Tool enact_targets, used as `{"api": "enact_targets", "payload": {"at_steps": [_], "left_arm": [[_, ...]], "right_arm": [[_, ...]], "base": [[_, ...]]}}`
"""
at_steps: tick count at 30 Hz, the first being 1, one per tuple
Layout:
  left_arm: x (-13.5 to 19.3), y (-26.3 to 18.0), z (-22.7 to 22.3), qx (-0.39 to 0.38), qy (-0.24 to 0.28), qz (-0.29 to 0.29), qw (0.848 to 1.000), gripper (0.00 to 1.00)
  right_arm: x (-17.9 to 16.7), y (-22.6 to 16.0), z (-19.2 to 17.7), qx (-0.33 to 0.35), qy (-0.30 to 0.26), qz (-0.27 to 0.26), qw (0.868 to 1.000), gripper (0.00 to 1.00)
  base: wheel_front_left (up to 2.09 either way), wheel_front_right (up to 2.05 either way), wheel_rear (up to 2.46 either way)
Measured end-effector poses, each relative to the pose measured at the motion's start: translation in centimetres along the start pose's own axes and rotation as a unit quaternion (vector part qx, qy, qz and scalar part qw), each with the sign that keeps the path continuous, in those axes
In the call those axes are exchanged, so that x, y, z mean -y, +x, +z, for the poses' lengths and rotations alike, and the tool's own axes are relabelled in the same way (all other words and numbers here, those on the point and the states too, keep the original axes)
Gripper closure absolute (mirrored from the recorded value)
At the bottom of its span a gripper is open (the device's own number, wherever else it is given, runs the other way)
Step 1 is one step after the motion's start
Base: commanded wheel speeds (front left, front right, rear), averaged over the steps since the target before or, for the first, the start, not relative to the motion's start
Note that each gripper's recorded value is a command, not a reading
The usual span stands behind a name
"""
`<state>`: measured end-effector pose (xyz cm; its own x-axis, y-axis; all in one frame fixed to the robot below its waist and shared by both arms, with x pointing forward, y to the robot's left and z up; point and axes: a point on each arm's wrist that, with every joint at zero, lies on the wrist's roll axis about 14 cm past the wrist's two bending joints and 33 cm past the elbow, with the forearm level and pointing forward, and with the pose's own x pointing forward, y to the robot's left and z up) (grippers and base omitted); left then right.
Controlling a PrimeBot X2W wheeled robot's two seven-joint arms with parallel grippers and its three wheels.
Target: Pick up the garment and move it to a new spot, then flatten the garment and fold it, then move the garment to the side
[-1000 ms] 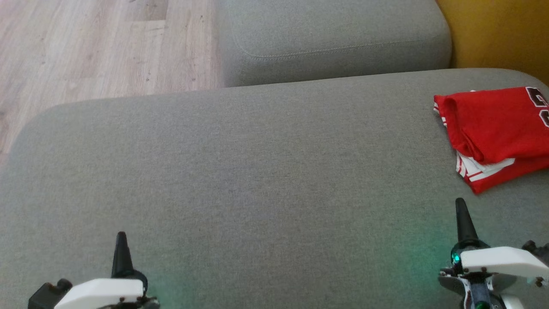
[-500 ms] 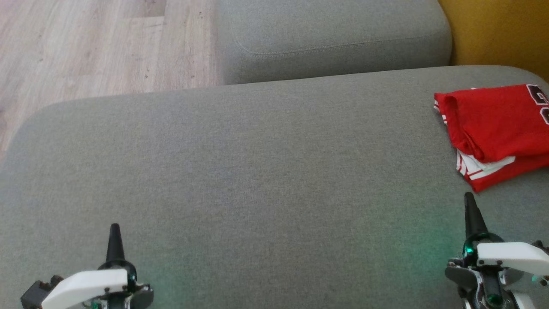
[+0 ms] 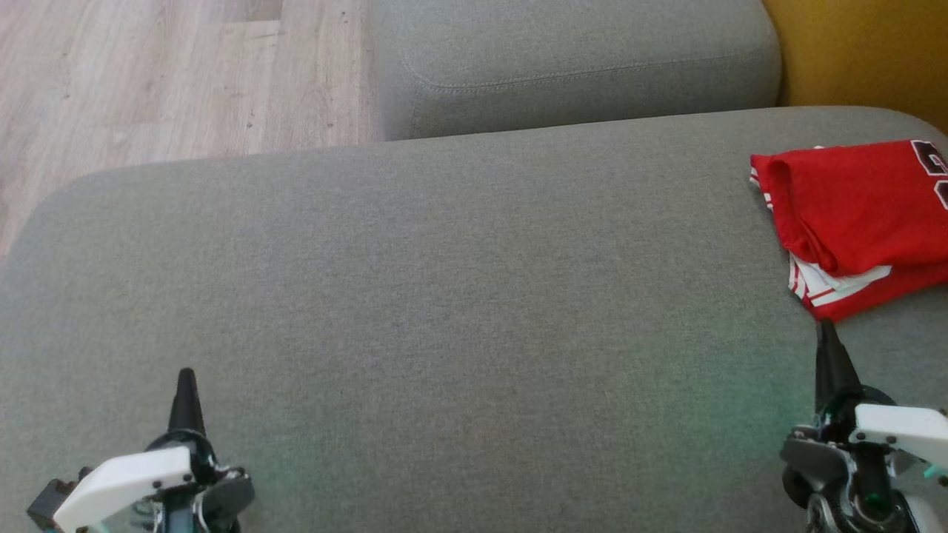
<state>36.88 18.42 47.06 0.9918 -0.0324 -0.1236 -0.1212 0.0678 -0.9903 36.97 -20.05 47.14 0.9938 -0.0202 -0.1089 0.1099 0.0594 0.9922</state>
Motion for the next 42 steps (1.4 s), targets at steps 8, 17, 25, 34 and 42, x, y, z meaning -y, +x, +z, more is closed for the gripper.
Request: {"api": "enact_targets", "payload": {"at_steps": [8, 17, 25, 34, 42], "left_arm": [[0.51, 0.34, 0.31, 0.002, -0.035, -0.012, 0.999, 1.00], [0.75, 0.49, 0.35, 0.002, -0.036, -0.016, 0.999, 1.00], [0.75, 0.48, 0.39, 0.003, -0.037, -0.016, 0.999, 1.00], [0.76, 0.48, 0.34, 0.001, -0.038, -0.016, 0.999, 1.00], [0.75, 0.47, 0.48, 0.004, -0.040, -0.016, 0.999, 1.00]], "right_arm": [[-0.39, 0.23, 0.51, 0.005, 0.035, 0.007, 0.999, 1.00], [-0.39, 0.23, 0.60, 0.006, 0.036, 0.007, 0.999, 1.00], [-0.39, 0.22, 0.67, 0.007, 0.036, 0.007, 0.999, 1.00], [-0.39, 0.22, 0.72, 0.008, 0.036, 0.007, 0.999, 1.00], [-0.40, 0.21, 0.69, 0.005, 0.036, 0.007, 0.999, 1.00]], "base": [[0.00, 0.00, 0.00], [0.00, 0.00, 0.00], [0.00, 0.00, 0.00], [0.00, 0.00, 0.00], [0.00, 0.00, 0.00]]}}
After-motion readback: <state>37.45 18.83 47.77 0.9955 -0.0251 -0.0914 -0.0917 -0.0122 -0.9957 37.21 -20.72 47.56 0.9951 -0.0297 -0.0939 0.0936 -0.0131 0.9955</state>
